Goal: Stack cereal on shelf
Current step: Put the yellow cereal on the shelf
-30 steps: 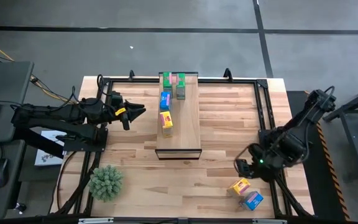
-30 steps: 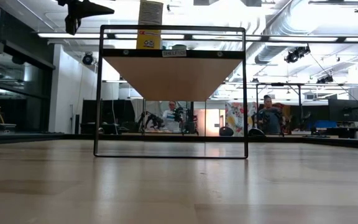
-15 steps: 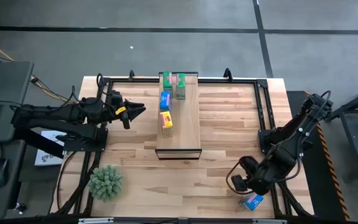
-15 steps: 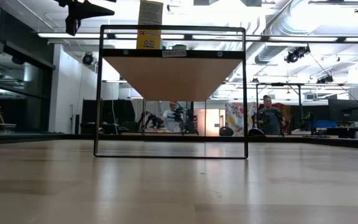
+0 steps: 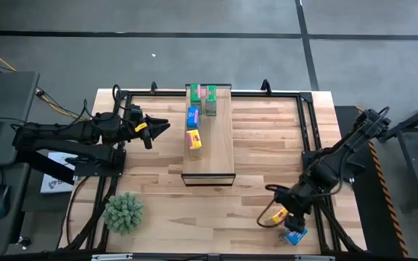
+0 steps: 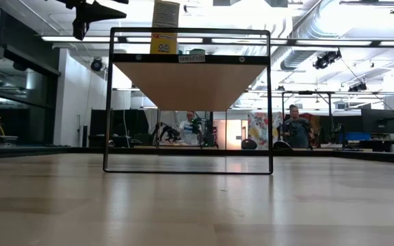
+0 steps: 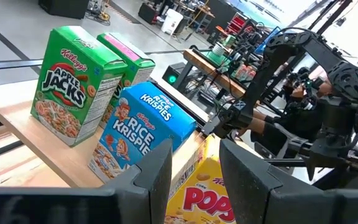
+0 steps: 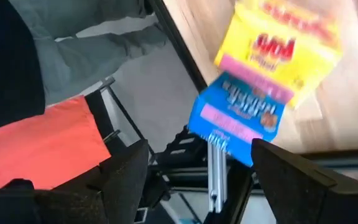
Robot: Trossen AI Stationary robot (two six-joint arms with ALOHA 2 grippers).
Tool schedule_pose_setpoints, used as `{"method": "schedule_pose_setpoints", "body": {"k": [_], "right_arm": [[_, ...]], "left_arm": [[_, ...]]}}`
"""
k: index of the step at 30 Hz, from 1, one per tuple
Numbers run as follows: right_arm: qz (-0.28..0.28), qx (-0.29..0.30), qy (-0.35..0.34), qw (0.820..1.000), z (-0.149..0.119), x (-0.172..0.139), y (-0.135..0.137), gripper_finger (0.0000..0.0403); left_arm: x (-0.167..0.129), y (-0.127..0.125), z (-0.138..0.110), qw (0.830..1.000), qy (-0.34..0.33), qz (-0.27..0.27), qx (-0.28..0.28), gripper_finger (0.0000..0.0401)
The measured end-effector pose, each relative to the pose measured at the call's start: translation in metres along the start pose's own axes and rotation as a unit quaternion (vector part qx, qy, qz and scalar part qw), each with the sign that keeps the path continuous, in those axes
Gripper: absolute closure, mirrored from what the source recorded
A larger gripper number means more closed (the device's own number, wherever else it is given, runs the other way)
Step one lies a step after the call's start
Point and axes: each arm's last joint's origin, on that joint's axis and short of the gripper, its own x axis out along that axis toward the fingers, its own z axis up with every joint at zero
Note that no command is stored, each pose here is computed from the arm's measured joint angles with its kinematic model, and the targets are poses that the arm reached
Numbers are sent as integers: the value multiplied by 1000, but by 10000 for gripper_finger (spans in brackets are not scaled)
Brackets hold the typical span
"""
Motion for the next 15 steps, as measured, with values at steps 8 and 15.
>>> {"method": "schedule_pose_setpoints", "body": {"k": [8,15], "right_arm": [[-3,-57,-21,998,15,-13,-3,126],[-99,-147,-123,976,8,-61,4,126]], "left_arm": [[0,0,0,1000,-1,2,0,274],[0,1,0,1000,-8,12,-8,274]]}}
